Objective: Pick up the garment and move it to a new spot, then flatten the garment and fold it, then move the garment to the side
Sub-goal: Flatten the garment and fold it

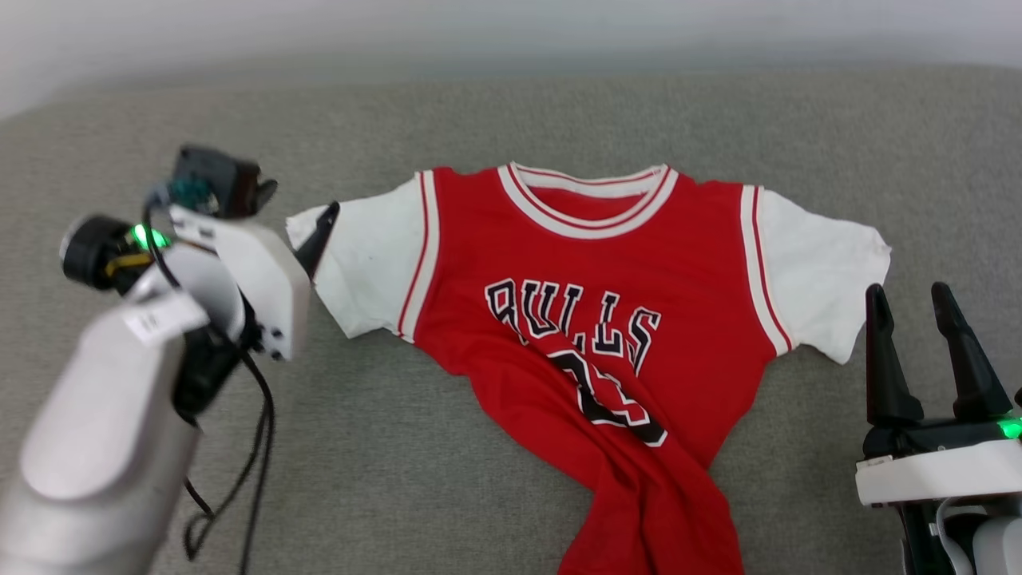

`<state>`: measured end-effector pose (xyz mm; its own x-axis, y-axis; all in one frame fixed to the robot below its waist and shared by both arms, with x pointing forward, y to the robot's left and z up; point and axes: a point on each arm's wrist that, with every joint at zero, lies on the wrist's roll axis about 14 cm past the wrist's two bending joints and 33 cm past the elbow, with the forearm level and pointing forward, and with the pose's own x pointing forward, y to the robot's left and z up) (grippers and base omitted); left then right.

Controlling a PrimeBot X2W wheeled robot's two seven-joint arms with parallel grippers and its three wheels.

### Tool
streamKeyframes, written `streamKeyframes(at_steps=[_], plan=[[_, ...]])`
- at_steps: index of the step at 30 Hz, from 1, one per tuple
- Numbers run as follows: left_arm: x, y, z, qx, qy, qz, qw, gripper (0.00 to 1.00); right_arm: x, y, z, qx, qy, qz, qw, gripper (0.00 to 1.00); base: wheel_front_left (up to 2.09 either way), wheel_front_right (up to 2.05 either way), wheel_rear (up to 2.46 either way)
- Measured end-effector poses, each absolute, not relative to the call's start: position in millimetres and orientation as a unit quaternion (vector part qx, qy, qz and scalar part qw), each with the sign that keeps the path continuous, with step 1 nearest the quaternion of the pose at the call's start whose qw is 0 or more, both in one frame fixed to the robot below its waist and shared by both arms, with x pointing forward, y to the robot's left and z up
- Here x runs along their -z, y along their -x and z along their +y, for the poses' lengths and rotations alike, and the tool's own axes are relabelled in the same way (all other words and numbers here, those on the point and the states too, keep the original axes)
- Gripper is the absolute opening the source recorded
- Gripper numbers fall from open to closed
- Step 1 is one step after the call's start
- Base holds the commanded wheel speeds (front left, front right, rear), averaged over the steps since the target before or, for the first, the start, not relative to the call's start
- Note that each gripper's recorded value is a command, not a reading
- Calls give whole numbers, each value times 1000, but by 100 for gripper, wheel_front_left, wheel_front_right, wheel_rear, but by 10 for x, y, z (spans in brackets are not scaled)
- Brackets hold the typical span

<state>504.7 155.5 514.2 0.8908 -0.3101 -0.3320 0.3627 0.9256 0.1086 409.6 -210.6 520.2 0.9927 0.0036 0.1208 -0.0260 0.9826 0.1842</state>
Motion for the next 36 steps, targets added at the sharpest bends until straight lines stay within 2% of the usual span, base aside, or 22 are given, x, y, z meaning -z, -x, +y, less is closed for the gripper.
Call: streamKeyframes(at_steps=[6,14,26,33,34,35,36], plan=[[-4858,-5397,1706,185,-111,300,929,100,-5032,-4196,-2149,5,-95,-42,995,100,0,0,0],[-4201,-5521,1877,175,-139,441,869,100,-4785,-4231,-2283,32,-94,-17,995,100,0,0,0],[-3814,-5587,2004,158,-152,477,851,100,-4657,-4233,-2390,51,-88,-5,995,100,0,0,0],[-3683,-5572,1966,158,-114,493,848,100,-4640,-4278,-2396,50,-85,-6,995,100,0,0,0],[-3670,-5562,1937,159,-98,498,847,91,-4638,-4283,-2391,49,-85,-6,995,100,0,0,0],[-3662,-5550,1916,161,-86,502,846,50,-4634,-4286,-2387,49,-85,-5,995,100,0,0,0],[-3658,-5538,1894,163,-78,504,844,0,-4633,-4288,-2385,48,-84,-5,995,100,0,0,0]])
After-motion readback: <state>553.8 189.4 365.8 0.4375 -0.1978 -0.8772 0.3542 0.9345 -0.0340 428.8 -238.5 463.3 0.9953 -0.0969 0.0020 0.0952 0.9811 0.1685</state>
